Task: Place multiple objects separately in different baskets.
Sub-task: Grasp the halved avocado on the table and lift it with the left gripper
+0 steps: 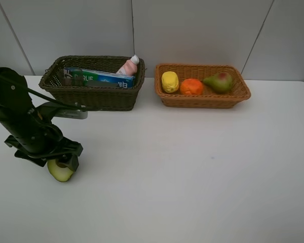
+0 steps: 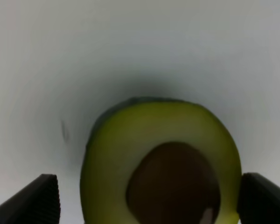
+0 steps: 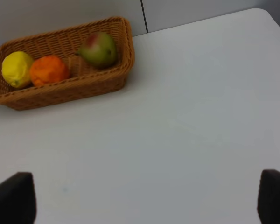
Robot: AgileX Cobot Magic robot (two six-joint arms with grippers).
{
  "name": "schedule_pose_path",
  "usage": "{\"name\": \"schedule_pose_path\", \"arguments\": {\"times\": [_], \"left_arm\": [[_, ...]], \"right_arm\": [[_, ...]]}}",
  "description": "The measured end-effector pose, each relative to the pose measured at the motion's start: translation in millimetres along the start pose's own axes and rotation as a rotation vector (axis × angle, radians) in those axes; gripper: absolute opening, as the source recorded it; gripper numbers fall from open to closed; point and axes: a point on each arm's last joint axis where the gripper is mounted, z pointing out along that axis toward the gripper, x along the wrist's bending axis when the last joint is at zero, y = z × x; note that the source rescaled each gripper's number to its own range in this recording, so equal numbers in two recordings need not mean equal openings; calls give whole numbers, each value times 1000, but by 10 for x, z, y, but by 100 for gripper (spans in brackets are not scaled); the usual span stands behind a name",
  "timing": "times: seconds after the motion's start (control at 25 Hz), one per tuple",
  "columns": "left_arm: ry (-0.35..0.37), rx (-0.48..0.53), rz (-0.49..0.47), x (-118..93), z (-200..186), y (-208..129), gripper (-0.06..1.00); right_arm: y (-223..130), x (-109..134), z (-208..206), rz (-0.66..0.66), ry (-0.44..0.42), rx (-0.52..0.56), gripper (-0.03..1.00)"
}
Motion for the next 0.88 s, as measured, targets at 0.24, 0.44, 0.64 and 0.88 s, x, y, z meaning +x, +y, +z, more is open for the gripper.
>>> {"name": "schedule_pose_path", "arguments": {"times": [0.24, 0.44, 0.64, 0.88], "left_arm": [[-1, -12, -9, -1, 0, 11, 100], [-1, -12, -10, -1, 0, 11, 100], [-1, -5, -9, -1, 0, 5, 100], [0, 8, -9, 0, 0, -7, 100]], "right_arm": [[0, 0, 0, 0, 0, 0, 100], [0, 0, 0, 0, 0, 0, 100], [0, 0, 0, 0, 0, 0, 100], [0, 0, 0, 0, 0, 0, 100]]}}
